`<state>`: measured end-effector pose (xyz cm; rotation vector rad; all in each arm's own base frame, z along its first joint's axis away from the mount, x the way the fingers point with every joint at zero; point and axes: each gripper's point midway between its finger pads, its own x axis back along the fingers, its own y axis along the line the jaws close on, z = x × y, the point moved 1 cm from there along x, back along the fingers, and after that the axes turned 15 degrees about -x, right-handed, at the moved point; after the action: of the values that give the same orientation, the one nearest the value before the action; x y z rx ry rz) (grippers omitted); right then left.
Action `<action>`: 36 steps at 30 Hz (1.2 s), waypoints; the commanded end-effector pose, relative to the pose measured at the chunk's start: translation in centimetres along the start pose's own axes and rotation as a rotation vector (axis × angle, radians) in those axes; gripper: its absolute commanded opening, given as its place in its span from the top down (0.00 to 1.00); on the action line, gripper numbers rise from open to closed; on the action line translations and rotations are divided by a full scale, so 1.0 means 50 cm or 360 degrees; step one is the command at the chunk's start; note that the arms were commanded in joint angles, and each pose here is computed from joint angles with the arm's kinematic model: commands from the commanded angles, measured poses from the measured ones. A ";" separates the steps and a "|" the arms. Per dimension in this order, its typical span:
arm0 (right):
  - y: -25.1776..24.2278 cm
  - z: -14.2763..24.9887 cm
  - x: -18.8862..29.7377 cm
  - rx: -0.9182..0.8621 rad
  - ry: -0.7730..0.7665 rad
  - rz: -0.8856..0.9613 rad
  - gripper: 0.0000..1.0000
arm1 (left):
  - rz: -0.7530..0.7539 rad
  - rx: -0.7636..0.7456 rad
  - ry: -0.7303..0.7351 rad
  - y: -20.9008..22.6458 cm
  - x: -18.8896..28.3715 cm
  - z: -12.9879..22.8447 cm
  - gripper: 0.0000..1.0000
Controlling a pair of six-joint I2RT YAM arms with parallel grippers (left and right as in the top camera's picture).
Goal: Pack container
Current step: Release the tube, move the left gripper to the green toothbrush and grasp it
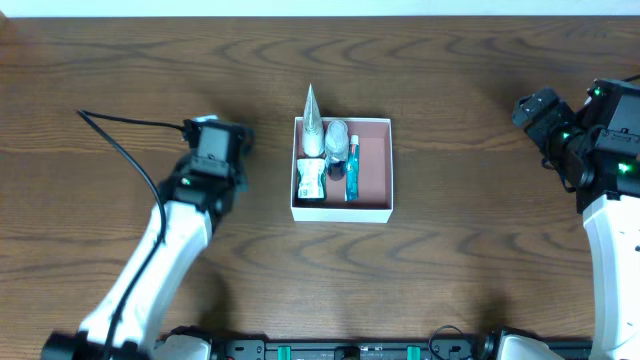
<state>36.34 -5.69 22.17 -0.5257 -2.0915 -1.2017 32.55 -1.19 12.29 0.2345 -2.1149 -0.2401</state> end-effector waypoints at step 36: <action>0.003 -0.007 0.006 0.0007 -0.0023 -0.0004 0.01 | 0.0267 -0.0288 0.0436 -0.027 -0.226 0.113 0.53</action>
<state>36.34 -5.70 22.18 -0.5260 -2.0920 -1.2017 34.40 0.79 0.93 -0.0059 -1.8557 -0.2745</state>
